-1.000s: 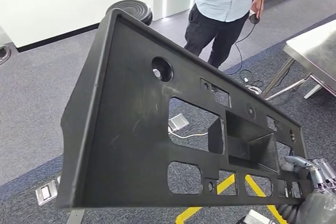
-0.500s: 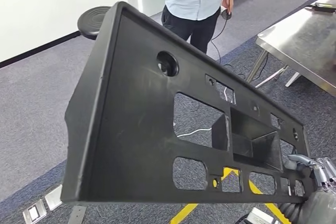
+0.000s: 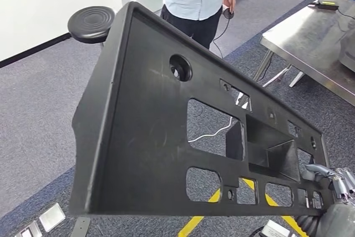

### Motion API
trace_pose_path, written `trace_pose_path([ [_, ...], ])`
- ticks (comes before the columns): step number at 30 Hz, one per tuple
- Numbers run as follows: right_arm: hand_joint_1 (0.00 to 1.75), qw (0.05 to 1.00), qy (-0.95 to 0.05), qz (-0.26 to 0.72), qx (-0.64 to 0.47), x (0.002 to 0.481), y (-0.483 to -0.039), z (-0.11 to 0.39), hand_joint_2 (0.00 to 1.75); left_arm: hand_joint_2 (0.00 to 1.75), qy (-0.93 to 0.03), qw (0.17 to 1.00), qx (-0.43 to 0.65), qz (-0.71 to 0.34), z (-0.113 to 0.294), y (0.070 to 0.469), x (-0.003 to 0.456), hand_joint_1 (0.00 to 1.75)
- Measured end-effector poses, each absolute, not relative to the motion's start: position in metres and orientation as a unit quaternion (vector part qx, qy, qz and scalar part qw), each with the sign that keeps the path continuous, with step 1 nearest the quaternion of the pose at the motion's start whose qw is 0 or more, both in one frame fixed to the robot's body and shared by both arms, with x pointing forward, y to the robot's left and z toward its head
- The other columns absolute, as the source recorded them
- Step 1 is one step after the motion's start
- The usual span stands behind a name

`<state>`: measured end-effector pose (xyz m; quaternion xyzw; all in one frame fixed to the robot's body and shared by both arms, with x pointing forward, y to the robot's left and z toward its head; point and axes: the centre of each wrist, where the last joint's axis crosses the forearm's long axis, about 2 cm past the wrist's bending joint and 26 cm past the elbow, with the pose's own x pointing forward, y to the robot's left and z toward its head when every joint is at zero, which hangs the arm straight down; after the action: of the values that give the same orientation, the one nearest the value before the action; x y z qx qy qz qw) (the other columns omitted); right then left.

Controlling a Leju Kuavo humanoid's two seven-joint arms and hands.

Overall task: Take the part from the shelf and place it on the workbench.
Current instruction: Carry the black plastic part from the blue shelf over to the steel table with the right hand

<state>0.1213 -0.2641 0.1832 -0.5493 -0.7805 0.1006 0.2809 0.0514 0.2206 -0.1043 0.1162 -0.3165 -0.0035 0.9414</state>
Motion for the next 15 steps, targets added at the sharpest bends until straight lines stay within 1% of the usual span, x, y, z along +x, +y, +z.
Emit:
trace_pose_path([
  [15, 1.75, 0.280, -0.779, 0.102, -0.552, 0.1216, -0.2648, 0.1833, 1.75, 1.75, -0.315, 0.942, 0.116, -0.004, -0.1044, 0.2206, 0.0504, 0.00],
])
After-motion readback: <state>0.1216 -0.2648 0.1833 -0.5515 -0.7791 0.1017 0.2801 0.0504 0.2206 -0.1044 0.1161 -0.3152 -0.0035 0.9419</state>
